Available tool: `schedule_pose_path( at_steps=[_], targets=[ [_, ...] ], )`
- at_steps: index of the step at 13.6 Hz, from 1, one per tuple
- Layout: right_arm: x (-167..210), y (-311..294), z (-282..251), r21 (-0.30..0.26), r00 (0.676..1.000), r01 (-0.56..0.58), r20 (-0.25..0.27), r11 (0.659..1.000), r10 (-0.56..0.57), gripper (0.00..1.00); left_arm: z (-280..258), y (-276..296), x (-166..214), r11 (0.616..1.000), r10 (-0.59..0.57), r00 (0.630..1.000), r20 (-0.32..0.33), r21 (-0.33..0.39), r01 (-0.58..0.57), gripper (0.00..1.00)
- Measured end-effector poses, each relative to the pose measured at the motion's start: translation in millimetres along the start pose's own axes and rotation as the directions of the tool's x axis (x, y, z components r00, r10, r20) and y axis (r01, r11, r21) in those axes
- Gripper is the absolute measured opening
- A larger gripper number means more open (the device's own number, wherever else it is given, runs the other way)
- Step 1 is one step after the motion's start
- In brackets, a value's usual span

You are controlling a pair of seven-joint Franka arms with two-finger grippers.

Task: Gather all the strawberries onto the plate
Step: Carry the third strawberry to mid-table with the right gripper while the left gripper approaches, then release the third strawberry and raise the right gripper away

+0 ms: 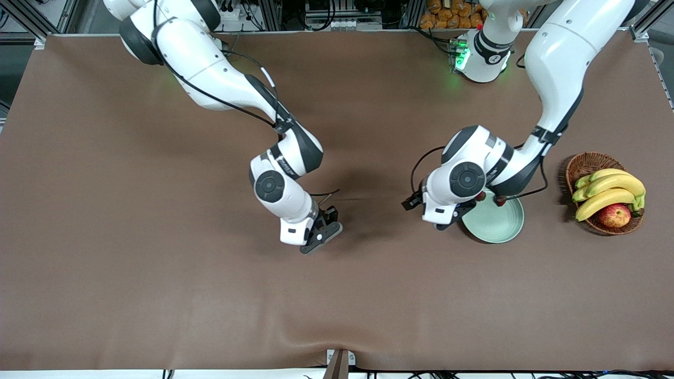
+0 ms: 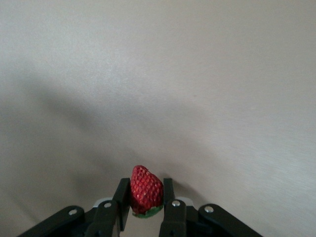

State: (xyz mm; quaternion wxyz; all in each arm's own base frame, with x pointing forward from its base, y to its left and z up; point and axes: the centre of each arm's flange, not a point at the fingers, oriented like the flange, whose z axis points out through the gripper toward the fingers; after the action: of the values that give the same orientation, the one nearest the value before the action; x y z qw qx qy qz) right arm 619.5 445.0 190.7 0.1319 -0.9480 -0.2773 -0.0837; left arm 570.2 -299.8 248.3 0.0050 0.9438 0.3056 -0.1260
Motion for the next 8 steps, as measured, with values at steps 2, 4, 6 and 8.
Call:
schedule_pose_path(
  at_steps=[2,4,6,8],
  targets=[
    [2,4,2,-0.016,1.0,0.002,-0.019,1.0,-0.002,0.46,8,16,-7,0.998,-0.023,1.0,0.015,-0.065,0.024,1.0],
    [15,31,-24,-0.058,0.998,-0.013,-0.055,0.998,0.01,0.69,14,30,-18,0.992,-0.048,0.999,0.018,-0.12,0.05,1.0],
    [24,74,-67,-0.081,0.996,-0.064,-0.063,0.995,0.059,0.92,13,55,-39,0.977,-0.097,0.995,0.023,-0.186,0.099,1.0],
    [28,127,-119,-0.094,0.99,-0.133,-0.064,0.987,0.127,1.0,11,87,-57,0.961,-0.163,0.986,0.02,-0.225,0.163,1.0]
  ],
)
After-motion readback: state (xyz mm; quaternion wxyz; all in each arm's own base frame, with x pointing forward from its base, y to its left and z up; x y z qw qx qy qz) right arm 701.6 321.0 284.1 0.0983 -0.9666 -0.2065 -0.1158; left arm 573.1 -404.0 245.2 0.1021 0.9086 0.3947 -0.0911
